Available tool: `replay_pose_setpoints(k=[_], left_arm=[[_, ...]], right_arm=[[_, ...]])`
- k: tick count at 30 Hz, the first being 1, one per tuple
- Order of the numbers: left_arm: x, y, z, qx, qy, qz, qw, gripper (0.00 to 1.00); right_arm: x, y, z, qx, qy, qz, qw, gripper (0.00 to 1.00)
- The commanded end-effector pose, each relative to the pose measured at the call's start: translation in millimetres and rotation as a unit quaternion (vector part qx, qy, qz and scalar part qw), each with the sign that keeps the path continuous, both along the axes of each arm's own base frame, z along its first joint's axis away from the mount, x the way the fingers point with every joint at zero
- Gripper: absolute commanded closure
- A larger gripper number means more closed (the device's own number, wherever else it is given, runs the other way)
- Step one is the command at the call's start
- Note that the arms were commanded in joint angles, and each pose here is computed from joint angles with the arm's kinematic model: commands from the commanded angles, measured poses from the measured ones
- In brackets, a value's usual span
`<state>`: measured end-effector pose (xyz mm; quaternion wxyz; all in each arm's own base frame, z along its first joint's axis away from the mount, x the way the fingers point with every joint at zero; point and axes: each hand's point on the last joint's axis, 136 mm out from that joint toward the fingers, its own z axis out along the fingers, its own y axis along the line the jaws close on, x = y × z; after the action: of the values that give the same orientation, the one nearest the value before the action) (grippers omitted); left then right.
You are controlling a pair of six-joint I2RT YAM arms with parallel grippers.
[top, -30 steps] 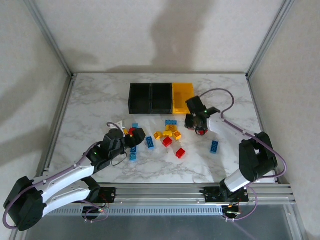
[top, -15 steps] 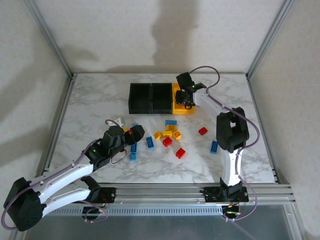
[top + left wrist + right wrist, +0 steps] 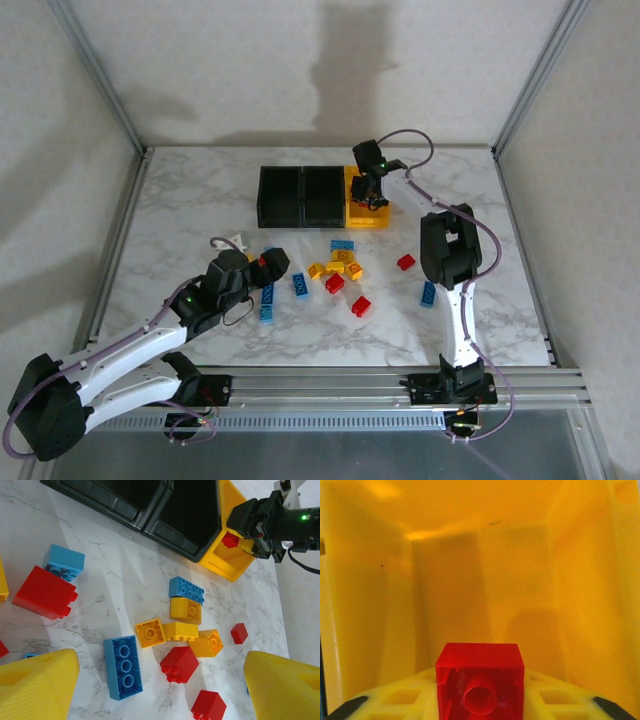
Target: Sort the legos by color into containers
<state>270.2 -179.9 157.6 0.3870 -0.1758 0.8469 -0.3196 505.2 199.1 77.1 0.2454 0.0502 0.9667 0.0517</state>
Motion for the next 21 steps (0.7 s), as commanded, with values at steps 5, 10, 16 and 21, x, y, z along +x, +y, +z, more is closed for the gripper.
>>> replay_pose_setpoints(k=[5,10,16,21], left_arm=[[2,9,8,0.006,-0.004,0.029,1.000,0.14],[1,14,8,0.003,-0.003,0.042,0.999,0.14],[-2,25,5,0.021,0.006,0.061,0.998,0.14],[-2,36,9,0.046,0.007,0.080,0.996,0.13]], right_arm=[[3,1,15,0.009,-0.008,0.002,1.000,0.55],[-3,0,35,0.012,-0.025,0.000,1.000,0.53],[-28,1,76,0.027,-0.071,0.007,0.997,0.44],[-61,1,107,0.046,-0.108,0.017,0.993,0.37]])
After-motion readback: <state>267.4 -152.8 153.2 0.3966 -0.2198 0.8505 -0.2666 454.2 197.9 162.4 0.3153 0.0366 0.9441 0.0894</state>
